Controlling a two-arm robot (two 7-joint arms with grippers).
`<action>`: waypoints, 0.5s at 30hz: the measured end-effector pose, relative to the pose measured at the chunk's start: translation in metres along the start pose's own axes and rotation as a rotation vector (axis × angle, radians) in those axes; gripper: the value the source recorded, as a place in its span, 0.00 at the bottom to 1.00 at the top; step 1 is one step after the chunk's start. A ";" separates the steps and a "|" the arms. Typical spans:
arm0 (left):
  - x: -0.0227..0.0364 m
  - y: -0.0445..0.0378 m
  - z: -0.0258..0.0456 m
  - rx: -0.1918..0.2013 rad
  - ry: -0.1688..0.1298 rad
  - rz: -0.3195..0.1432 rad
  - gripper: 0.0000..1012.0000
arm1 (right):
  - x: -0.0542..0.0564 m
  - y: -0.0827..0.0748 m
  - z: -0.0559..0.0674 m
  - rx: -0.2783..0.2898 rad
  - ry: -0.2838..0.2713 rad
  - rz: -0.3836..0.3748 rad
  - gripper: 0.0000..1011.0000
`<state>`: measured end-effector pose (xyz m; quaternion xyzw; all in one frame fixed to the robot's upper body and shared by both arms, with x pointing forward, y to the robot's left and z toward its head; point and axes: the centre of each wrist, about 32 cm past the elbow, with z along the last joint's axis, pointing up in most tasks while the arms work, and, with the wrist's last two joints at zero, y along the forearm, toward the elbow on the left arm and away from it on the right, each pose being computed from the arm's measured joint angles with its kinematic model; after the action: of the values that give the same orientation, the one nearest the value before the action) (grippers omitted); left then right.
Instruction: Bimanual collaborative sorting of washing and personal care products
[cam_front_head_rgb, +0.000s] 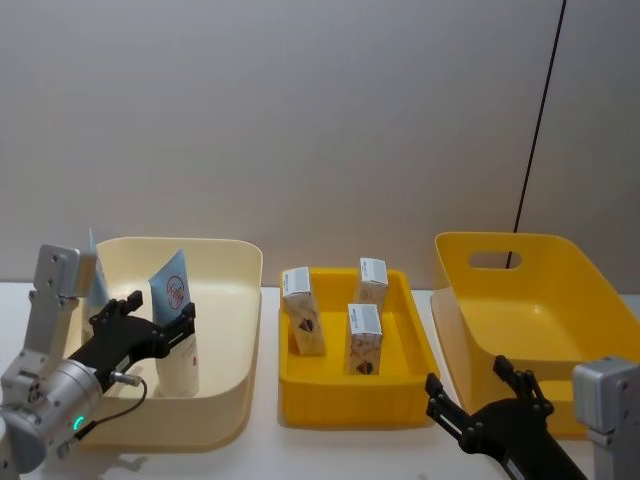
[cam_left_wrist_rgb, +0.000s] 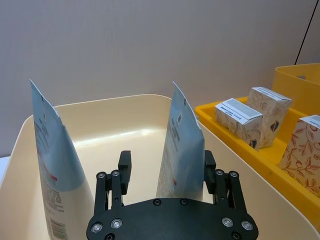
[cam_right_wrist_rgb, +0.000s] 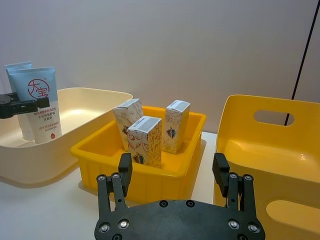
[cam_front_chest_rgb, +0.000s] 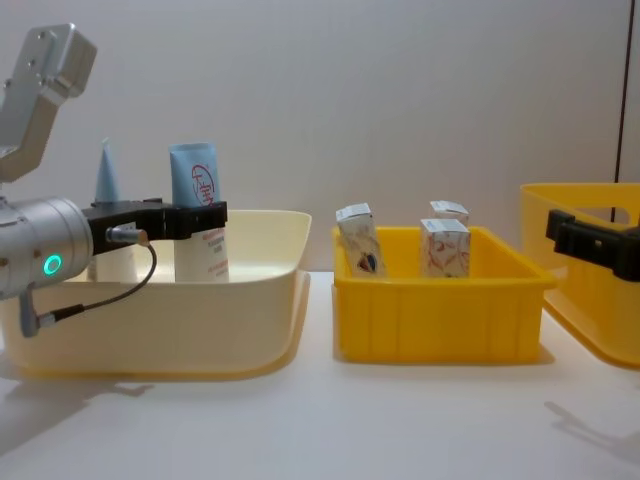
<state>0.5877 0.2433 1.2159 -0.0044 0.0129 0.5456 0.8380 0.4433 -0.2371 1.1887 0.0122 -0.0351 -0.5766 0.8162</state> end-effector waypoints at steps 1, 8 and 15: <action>0.0002 -0.0011 0.0000 0.001 0.000 0.000 0.87 | 0.000 0.000 0.000 0.000 0.000 0.000 0.99; 0.0009 -0.0046 0.0000 0.004 0.001 -0.001 0.65 | 0.000 0.000 0.000 0.000 0.000 0.000 0.99; 0.0012 -0.0055 0.0000 0.002 0.001 -0.004 0.44 | 0.000 0.000 0.000 0.000 0.000 0.000 0.99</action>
<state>0.5933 0.2421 1.2158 -0.0036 0.0137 0.5440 0.8390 0.4433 -0.2371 1.1887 0.0122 -0.0351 -0.5766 0.8162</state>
